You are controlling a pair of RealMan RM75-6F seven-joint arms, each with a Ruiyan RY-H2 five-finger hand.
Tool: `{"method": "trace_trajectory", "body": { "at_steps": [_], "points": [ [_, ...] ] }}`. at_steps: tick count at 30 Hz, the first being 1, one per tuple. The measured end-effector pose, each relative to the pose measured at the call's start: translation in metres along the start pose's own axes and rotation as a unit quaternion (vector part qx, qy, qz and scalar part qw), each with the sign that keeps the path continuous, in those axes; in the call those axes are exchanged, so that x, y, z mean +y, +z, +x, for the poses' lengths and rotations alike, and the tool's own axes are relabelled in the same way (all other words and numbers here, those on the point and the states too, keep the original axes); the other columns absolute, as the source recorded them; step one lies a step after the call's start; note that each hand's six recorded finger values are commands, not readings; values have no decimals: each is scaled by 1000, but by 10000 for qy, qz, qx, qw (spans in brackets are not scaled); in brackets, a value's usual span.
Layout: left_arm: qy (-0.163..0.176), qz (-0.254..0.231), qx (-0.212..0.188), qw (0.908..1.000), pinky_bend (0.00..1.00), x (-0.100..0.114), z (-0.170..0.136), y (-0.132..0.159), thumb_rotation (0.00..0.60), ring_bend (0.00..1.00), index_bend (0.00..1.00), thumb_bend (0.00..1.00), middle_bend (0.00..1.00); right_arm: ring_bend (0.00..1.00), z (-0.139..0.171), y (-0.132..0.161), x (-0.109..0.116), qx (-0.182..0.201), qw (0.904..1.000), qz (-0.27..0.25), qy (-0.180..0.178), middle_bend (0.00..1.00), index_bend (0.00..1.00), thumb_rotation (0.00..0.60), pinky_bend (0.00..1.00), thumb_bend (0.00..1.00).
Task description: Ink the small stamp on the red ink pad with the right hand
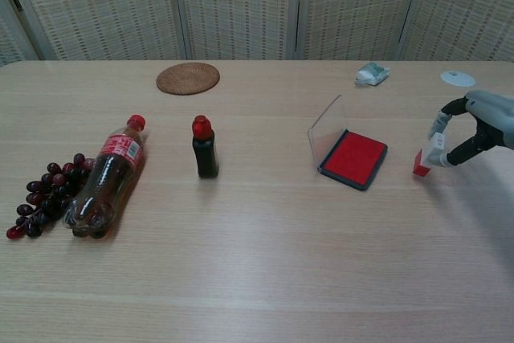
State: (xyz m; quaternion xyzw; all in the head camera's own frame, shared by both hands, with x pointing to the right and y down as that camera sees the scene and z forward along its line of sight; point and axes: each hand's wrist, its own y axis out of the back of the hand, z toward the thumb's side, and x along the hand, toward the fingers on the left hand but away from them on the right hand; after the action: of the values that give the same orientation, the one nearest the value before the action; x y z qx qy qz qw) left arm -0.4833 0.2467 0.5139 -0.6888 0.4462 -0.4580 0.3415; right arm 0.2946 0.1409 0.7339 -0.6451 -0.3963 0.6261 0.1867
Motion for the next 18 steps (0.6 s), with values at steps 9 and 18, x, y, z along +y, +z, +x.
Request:
{"method": "trace_trajectory", "body": {
  "at_steps": [9,18],
  "points": [
    [3,-6,-5,10000,0,1,-1,0,600,0,0,427,0,0,-5,-4,-9,-51,9999,-60,79,141,736,600,0,262],
    [1,-6,-4,10000,0,0,-1,0,600,0,0,427,0,0,-6,-6,-10,-77,9999,-96,94,141,736,600,0,263]
  ]
}}
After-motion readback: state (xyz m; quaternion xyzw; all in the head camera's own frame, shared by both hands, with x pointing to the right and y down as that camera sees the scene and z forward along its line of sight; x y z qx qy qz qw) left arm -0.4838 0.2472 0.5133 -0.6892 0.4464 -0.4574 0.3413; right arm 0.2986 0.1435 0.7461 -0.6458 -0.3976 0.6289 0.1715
